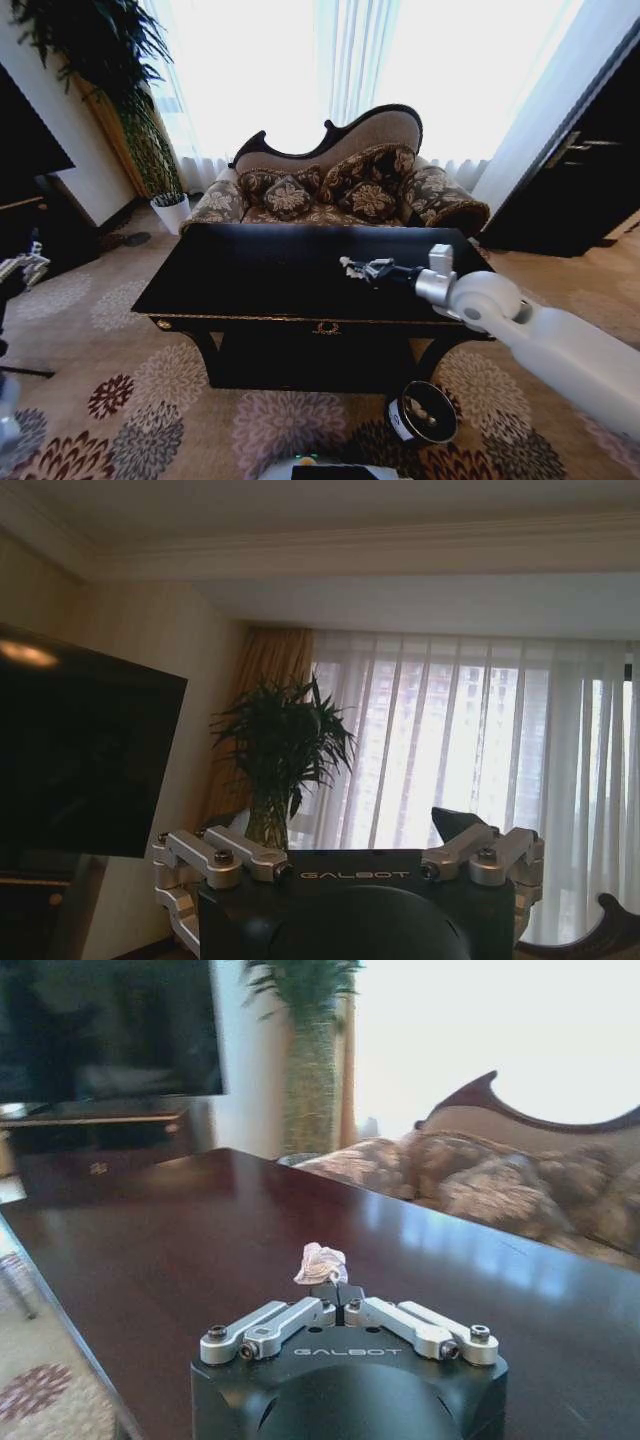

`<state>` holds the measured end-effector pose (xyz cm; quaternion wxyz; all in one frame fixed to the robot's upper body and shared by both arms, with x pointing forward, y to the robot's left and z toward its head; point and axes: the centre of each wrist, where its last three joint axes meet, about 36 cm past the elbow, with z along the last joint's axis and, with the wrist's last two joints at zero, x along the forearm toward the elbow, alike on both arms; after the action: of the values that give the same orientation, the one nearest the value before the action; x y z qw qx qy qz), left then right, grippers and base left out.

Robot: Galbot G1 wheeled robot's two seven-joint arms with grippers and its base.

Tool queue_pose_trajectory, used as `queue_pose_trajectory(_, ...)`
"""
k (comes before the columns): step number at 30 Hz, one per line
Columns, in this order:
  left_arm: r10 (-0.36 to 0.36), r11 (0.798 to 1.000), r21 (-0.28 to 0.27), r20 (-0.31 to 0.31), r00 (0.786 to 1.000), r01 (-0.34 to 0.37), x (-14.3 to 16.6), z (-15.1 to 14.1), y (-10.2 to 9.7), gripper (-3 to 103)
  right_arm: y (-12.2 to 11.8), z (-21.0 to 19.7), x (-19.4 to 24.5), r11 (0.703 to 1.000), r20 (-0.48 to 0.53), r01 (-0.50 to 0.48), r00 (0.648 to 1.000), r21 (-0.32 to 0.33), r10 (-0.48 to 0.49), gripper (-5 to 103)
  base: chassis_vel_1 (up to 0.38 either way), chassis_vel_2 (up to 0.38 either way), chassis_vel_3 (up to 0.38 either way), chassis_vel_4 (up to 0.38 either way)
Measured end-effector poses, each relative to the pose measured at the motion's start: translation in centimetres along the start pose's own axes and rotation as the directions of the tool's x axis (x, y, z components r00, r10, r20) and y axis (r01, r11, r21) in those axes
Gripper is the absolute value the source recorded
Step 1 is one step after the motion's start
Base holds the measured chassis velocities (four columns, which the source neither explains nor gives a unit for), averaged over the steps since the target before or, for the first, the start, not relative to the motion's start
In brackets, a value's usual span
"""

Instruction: Move to the front of the table and place the trash on the table into the trash bin.

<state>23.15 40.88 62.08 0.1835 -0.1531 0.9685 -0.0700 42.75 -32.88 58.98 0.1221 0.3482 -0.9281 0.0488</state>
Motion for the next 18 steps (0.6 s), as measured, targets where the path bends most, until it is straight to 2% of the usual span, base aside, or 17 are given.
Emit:
queue_pose_trajectory(4, 0.004, 1.000, 0.004, 0.000, 1.000, -0.004, -0.3, 0.0, 0.2, 100, -0.6, 0.9, 2.0, 0.996, 0.061, -0.061, 0.996, -0.059, 0.065, 0, 0.000, 0.000, 0.000, 0.000)
queue_pose_trajectory(6, 0.009, 1.000, 0.009, -0.003, 1.000, -0.009, -0.6, 0.2, 0.1, 100, -0.3, 1.8, 3.2, 0.990, 0.103, -0.085, 0.990, -0.114, 0.097, 0, 0.000, 0.000, 0.000, 0.000)
queue_pose_trajectory(7, 0.009, 1.000, 0.009, -0.003, 1.000, -0.009, -0.6, 0.2, 0.1, 100, -0.3, 1.8, 3.2, 0.990, 0.103, -0.085, 0.990, -0.114, 0.097, 0, 0.000, 0.000, 0.000, 0.000)
queue_pose_trajectory(9, 0.015, 1.000, 0.018, -0.005, 1.000, -0.015, -0.7, 0.4, 0.0, 100, 0.5, 2.7, 4.7, 0.978, 0.155, -0.096, 0.980, -0.187, 0.126, 0, 0.000, 0.000, 0.000, 0.000)
queue_pose_trajectory(10, 0.015, 1.000, 0.018, -0.005, 1.000, -0.015, -0.7, 0.4, 0.0, 100, 0.5, 2.7, 4.7, 0.978, 0.155, -0.096, 0.980, -0.187, 0.126, 0, 0.000, 0.000, 0.000, 0.000)
queue_pose_trajectory(13, 0.019, 0.999, 0.027, -0.012, 1.000, -0.019, -0.8, 0.8, -0.2, 100, 1.0, 3.8, 7.1, 0.961, 0.231, -0.131, 0.954, -0.245, 0.189, 0, 0.000, 0.000, 0.000, 0.000)
queue_pose_trajectory(14, 0.020, 0.999, 0.029, -0.016, 1.000, -0.019, -0.9, 0.9, -0.2, 100, 1.2, 4.6, 8.2, 0.952, 0.269, -0.151, 0.937, -0.266, 0.224, 0, 0.000, 0.000, 0.000, 0.000)
queue_pose_trajectory(18, 0.023, 0.999, 0.031, -0.020, 1.000, -0.022, -1.1, 1.2, -0.2, 100, 1.8, 6.4, 9.8, 0.939, 0.328, -0.185, 0.903, -0.288, 0.279, 0, 0.000, 0.000, 0.000, 0.000)
